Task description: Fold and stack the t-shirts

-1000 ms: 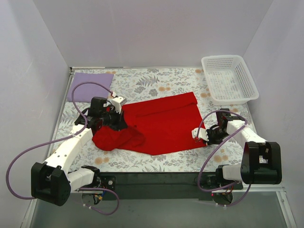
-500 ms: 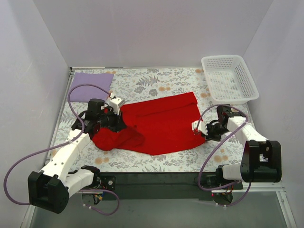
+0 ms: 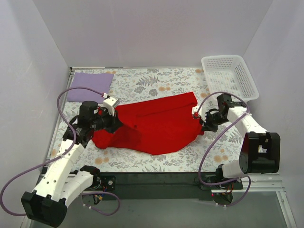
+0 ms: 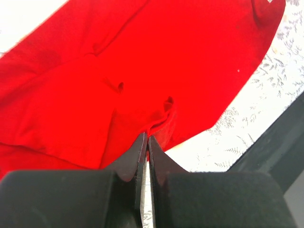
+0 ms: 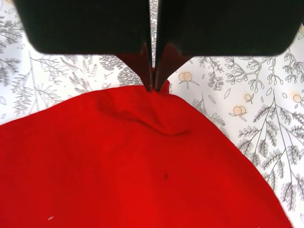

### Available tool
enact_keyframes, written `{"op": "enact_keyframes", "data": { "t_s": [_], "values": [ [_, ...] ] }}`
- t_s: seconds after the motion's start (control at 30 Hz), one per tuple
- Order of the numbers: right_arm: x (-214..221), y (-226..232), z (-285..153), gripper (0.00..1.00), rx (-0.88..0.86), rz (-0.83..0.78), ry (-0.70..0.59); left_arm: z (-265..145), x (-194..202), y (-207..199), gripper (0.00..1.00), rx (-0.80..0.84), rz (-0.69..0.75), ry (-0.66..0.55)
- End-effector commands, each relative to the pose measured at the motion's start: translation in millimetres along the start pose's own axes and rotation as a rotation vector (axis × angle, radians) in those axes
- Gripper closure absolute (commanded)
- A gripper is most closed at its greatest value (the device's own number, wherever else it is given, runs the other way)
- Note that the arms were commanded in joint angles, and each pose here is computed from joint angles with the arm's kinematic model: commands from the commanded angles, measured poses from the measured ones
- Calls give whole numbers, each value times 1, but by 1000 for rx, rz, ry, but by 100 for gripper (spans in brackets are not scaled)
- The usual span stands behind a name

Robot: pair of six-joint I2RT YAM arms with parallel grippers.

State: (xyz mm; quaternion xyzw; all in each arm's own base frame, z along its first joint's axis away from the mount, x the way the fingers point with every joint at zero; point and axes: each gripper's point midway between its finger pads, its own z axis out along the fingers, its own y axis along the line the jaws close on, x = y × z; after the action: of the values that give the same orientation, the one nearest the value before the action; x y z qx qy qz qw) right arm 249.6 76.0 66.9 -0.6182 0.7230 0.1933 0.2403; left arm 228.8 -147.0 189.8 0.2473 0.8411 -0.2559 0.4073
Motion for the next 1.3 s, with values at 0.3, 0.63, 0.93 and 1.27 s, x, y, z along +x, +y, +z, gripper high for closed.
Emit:
{"op": "enact_keyframes", "data": {
  "t_s": [0.3, 0.63, 0.93, 1.27],
  "values": [
    [-13, -37, -9, 99, 64, 132, -31, -38, -33, 8, 100, -141, 101, -138],
    [-3, -51, -7, 99, 86, 178, 14, -67, -50, 45, 100, -410, 123, -229],
    [-14, -69, -9, 99, 99, 212, -16, -57, -52, 53, 100, -418, 152, -203],
    [-16, -94, -8, 99, 111, 244, -3, -47, -67, 69, 100, -471, 186, -226]
  ]
}}
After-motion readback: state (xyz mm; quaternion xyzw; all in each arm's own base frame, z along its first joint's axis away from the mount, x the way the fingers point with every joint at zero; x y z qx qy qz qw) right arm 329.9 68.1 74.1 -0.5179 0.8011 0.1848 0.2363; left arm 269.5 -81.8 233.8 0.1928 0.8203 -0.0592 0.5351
